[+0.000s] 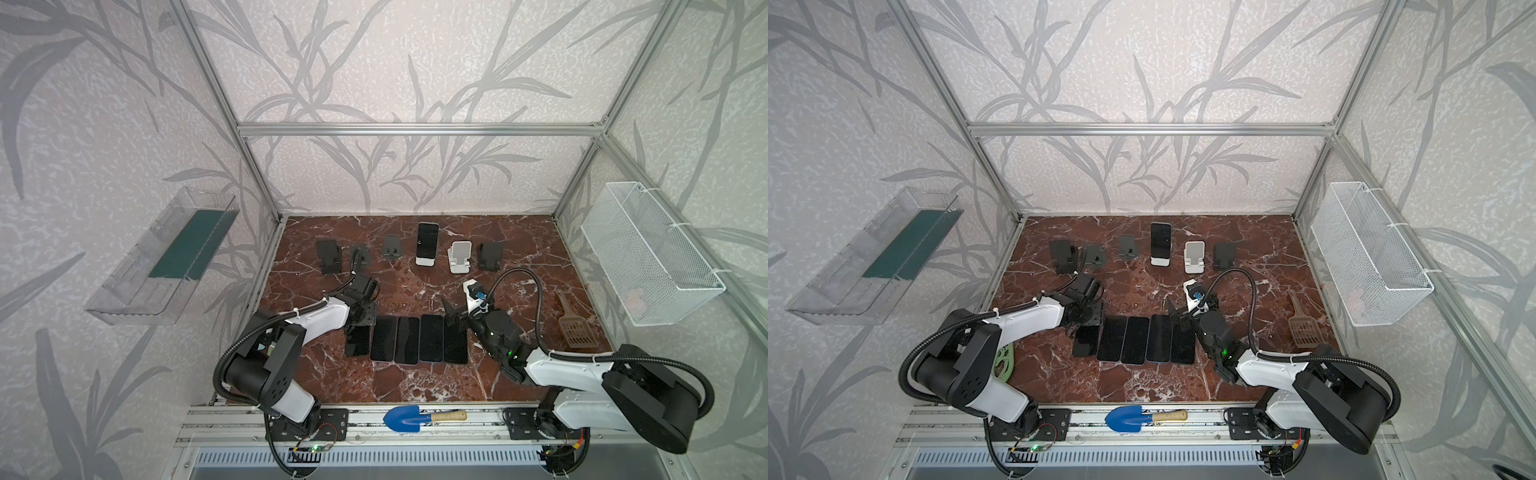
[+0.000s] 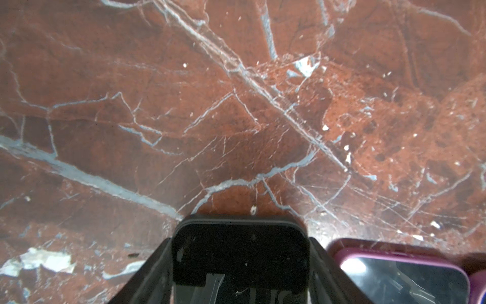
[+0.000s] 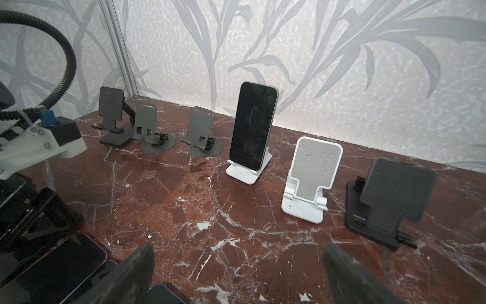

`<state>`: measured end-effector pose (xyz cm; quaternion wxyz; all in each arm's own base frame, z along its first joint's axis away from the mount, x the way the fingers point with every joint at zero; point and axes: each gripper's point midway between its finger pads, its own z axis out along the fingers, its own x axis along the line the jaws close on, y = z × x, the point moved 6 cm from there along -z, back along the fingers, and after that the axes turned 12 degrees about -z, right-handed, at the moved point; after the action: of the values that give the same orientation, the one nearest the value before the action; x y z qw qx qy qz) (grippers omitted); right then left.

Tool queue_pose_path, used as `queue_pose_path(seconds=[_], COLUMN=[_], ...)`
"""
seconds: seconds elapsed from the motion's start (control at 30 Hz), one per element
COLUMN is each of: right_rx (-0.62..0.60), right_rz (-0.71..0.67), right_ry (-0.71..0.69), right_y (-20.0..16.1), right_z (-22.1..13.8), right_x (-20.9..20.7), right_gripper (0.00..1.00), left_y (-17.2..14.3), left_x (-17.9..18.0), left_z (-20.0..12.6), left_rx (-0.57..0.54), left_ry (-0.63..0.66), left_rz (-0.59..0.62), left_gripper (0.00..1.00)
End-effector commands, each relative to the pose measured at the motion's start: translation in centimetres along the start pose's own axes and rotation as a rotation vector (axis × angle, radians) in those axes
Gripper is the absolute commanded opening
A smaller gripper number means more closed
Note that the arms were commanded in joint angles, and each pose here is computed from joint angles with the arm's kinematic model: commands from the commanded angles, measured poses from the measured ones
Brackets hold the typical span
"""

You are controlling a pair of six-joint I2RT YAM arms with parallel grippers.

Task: Remove the phone from the phone stand
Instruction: Place the phone at the middle-left of the table.

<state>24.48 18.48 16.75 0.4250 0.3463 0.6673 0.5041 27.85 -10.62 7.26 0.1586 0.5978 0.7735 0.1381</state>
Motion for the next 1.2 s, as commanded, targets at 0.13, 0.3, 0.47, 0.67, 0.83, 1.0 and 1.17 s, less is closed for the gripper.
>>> queue_pose_path(seconds=[0.13, 0.3, 0.47, 0.67, 0.83, 1.0, 1.17], right_rx=[-0.030, -0.031, -0.031, -0.034, -0.036, -0.039, -0.043], right_rz=[0.027, 0.026, 0.024, 0.023, 0.024, 0.018, 0.027], right_ry=[-0.007, -0.011, -0.014, -0.018, -0.019, -0.029, -0.026], right_y=[0.5, 0.5, 0.5, 0.6, 0.6, 0.7, 0.8], right_z=[-0.1, -0.2, -0.2, -0.2, -0.3, -0.4, -0.6], right_x=[-0.2, -0.3, -0.3, -0.4, -0.5, -0.6, -0.7], right_gripper=[0.99, 0.99, 0.99, 0.99, 0.99, 0.99, 0.99], left_y=[-0.6, -0.3, -0.1, -0.2, 0.3, 0.7, 1.3], left_x=[0.5, 0.3, 0.1, 0.0, -0.1, -0.3, -0.6], left_z=[-0.3, -0.5, -0.5, -0.3, -1.0, -1.2, -1.6], left_rx=[0.019, 0.006, 0.001, 0.007, -0.027, -0.037, -0.047], left_ry=[0.016, 0.007, -0.009, -0.006, -0.017, -0.015, -0.026], left_rz=[0.018, 0.023, 0.024, 0.028, 0.030, 0.043, 0.043], left_gripper=[0.65, 0.67, 0.69, 0.79, 0.87, 0.89, 0.91])
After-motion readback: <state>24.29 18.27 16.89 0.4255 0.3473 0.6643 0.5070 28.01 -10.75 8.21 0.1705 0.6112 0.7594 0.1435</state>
